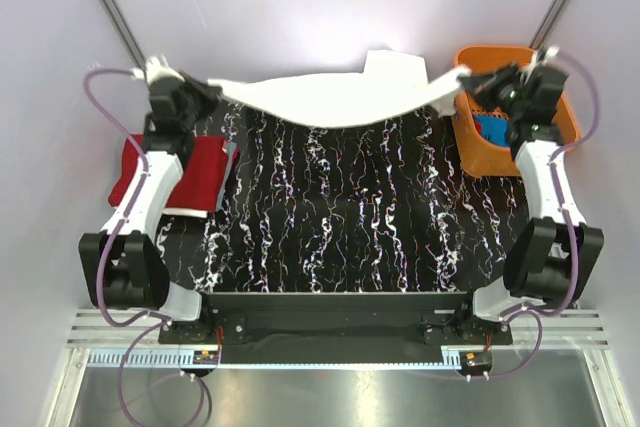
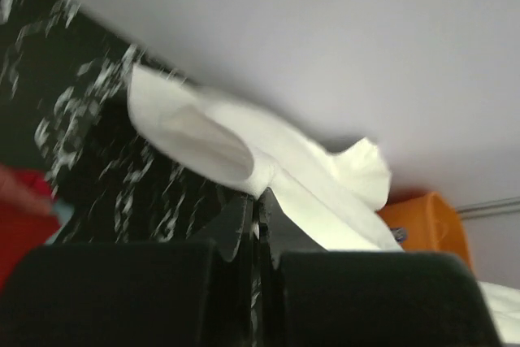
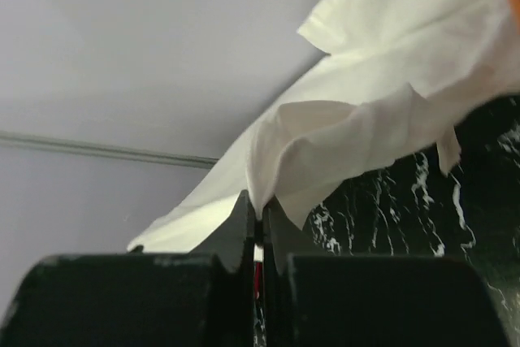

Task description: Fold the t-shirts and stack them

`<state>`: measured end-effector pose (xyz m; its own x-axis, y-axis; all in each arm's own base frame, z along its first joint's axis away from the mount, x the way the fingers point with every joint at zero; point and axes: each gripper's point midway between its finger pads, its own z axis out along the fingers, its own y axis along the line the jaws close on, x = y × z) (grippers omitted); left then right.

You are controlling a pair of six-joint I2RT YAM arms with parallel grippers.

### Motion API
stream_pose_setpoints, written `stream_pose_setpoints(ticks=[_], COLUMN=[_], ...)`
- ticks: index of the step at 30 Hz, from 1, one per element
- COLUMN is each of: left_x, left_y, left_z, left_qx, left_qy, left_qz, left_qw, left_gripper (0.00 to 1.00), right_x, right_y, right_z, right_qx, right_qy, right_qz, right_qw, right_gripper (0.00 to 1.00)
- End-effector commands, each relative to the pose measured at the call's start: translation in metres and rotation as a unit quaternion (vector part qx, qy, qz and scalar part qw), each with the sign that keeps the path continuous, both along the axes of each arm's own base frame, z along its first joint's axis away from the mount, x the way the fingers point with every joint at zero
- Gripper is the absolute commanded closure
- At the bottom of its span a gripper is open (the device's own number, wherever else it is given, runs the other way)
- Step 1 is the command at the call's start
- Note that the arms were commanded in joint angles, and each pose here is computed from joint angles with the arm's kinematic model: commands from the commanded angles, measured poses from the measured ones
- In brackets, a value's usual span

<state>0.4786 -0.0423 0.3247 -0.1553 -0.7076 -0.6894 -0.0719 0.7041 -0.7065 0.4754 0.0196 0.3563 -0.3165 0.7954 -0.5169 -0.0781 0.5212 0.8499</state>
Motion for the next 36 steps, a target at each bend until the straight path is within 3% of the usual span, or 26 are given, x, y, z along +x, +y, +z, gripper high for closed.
stream_pose_setpoints(ticks=[1, 4, 8, 14, 15, 17, 23, 26, 29, 31, 33, 34, 36], left_x=[-0.023, -0.045, -0.092, -0.150, -0.161, -0.179, -0.229, -0.244, -0.252, -0.259, -0.263, -0.265, -0.266], left_y=[-0.007, -0.007, -0.004, 0.008, 0.008, 0.016, 0.033, 0.036, 0.039, 0.041, 0.043, 0.043, 0.042], left_z=[-0.044, -0.072, -0.144, -0.201, -0.215, -0.222, -0.247, -0.255, -0.260, -0.265, -0.266, -0.266, -0.262], left_qx=[-0.036, -0.064, -0.069, -0.052, -0.047, -0.037, -0.017, -0.022, -0.017, -0.010, -0.009, -0.007, -0.004], left_qy=[-0.011, -0.010, 0.053, 0.127, 0.146, 0.164, 0.212, 0.219, 0.227, 0.240, 0.245, 0.246, 0.241], left_qz=[-0.016, -0.006, 0.009, 0.042, 0.043, 0.064, 0.112, 0.122, 0.130, 0.135, 0.140, 0.140, 0.134], left_qw=[0.999, 0.998, 0.996, 0.990, 0.987, 0.984, 0.971, 0.968, 0.965, 0.961, 0.959, 0.959, 0.961], left_gripper=[1.00, 1.00, 1.00, 1.00, 1.00, 1.00, 0.99, 0.98, 0.96, 0.92, 0.72, 0.66, 0.48], right_x=[-0.026, -0.050, -0.084, -0.152, -0.161, -0.184, -0.236, -0.253, -0.264, -0.272, -0.276, -0.281, -0.281], right_y=[-0.002, -0.001, -0.002, -0.016, -0.017, -0.023, -0.031, -0.036, -0.035, -0.033, -0.030, -0.031, -0.038], right_z=[-0.035, -0.082, -0.138, -0.214, -0.205, -0.229, -0.245, -0.245, -0.243, -0.246, -0.241, -0.241, -0.230], right_qx=[0.041, 0.043, 0.040, 0.024, 0.020, 0.015, 0.003, -0.008, -0.019, -0.016, -0.013, -0.014, -0.024], right_qy=[-0.004, 0.028, 0.077, 0.175, 0.158, 0.202, 0.241, 0.240, 0.238, 0.252, 0.251, 0.256, 0.231], right_qz=[0.000, -0.015, -0.043, -0.139, -0.150, -0.184, -0.239, -0.263, -0.263, -0.261, -0.258, -0.263, -0.282], right_qw=[0.999, 0.999, 0.995, 0.975, 0.976, 0.962, 0.941, 0.934, 0.935, 0.932, 0.933, 0.930, 0.931], right_gripper=[1.00, 1.00, 1.00, 1.00, 1.00, 1.00, 0.94, 0.93, 0.86, 0.72, 0.68, 0.56, 0.45])
